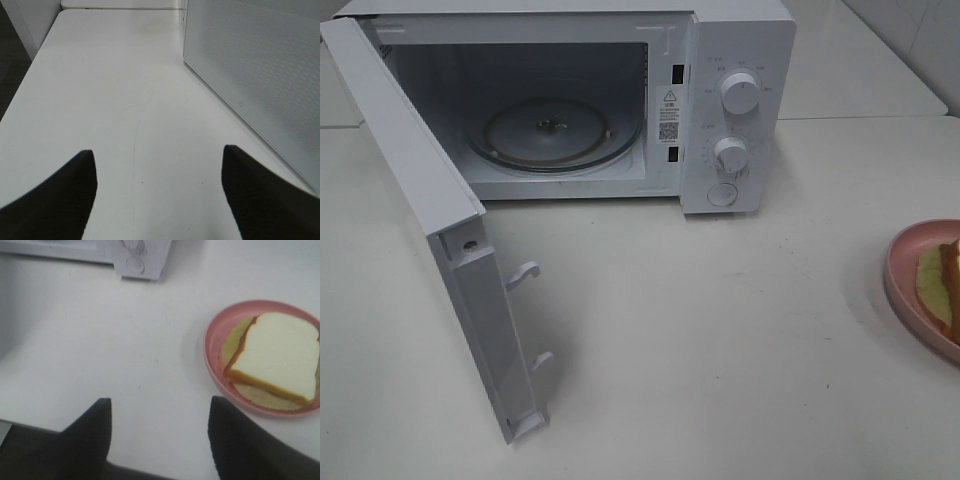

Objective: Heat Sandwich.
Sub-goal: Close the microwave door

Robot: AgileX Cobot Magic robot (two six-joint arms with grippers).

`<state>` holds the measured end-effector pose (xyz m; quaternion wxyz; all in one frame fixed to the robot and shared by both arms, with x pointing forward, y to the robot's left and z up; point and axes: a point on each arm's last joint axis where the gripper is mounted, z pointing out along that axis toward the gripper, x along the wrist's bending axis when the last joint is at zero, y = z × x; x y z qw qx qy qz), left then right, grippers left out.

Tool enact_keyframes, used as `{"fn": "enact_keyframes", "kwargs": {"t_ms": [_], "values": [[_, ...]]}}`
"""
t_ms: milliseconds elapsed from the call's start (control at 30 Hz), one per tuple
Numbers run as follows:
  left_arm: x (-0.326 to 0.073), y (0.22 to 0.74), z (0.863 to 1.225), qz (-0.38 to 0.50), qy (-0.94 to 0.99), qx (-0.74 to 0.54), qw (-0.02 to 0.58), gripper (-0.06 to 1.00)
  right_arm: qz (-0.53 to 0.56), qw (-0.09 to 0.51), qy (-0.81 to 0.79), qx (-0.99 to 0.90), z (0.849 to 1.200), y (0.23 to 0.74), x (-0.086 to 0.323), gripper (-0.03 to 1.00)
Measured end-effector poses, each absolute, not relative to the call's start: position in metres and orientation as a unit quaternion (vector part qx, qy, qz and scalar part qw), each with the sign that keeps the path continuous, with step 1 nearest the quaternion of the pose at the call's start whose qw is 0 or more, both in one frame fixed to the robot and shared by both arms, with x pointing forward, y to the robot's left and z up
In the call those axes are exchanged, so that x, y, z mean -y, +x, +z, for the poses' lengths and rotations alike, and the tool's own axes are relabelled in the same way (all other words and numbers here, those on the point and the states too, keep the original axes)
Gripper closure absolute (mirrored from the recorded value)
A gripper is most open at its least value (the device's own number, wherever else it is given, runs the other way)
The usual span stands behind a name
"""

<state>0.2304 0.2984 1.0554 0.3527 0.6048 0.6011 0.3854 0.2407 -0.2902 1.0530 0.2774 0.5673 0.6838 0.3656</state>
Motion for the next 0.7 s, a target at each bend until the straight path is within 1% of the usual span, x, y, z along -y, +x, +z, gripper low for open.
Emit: {"fn": "enact_keyframes", "kwargs": {"t_ms": [200,700], "values": [[-0.2984,0.2304,1.0554,0.385,0.605,-0.601,0.353,0.28,0.393,0.307,0.550,-0.670,1.0479,0.2307,0.2916,0.39],[-0.2984,0.2304,1.0554,0.385,0.605,-0.601,0.353,0.28,0.394,0.310,0.546,-0.671,1.0480,0.2300,0.2917,0.39]]}}
